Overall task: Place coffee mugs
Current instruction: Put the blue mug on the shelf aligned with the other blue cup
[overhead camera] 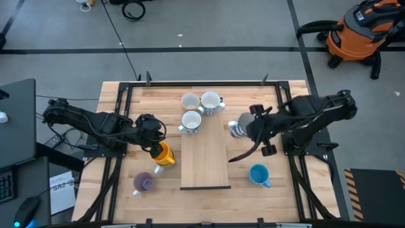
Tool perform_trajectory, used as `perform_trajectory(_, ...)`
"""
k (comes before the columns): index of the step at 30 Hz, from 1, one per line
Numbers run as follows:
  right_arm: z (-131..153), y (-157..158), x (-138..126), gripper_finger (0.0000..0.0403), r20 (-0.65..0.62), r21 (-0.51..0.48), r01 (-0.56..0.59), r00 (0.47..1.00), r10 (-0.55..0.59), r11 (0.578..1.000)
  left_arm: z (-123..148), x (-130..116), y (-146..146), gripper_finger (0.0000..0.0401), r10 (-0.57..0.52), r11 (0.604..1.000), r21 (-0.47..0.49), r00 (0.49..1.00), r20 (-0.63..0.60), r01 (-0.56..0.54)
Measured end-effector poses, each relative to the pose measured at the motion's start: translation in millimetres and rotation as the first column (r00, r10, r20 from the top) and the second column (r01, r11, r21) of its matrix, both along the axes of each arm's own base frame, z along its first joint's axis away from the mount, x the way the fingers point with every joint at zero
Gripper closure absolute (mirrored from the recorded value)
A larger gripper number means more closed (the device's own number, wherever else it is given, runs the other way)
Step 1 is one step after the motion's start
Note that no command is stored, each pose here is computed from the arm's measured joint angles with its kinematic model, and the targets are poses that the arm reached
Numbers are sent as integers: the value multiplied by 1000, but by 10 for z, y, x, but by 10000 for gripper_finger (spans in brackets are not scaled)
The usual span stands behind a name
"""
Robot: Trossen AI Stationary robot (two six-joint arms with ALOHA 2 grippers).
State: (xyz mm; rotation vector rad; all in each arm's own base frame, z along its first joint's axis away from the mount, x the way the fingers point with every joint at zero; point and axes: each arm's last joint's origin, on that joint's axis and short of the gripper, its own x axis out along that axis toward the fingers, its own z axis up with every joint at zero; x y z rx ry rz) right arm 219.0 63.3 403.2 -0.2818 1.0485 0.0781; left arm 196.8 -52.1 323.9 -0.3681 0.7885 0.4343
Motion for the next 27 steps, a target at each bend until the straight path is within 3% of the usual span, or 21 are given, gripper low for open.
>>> perform_trajectory(7, 287, -37, 278, 372, 61, -131, -147, 986, 156, 980, 0, 0, 0, 301, 0, 1000, 0, 1000, 0, 0)
perform_trajectory(15, 167, -98, 643, 372, -40, -242, -291, 956, 290, 926, 0, 0, 0, 301, 0, 1000, 0, 1000, 0, 0)
perform_trajectory(27, -131, -284, 988, 371, -153, -188, -345, 935, 319, 920, 0, 0, 0, 301, 0, 1000, 0, 1000, 0, 0)
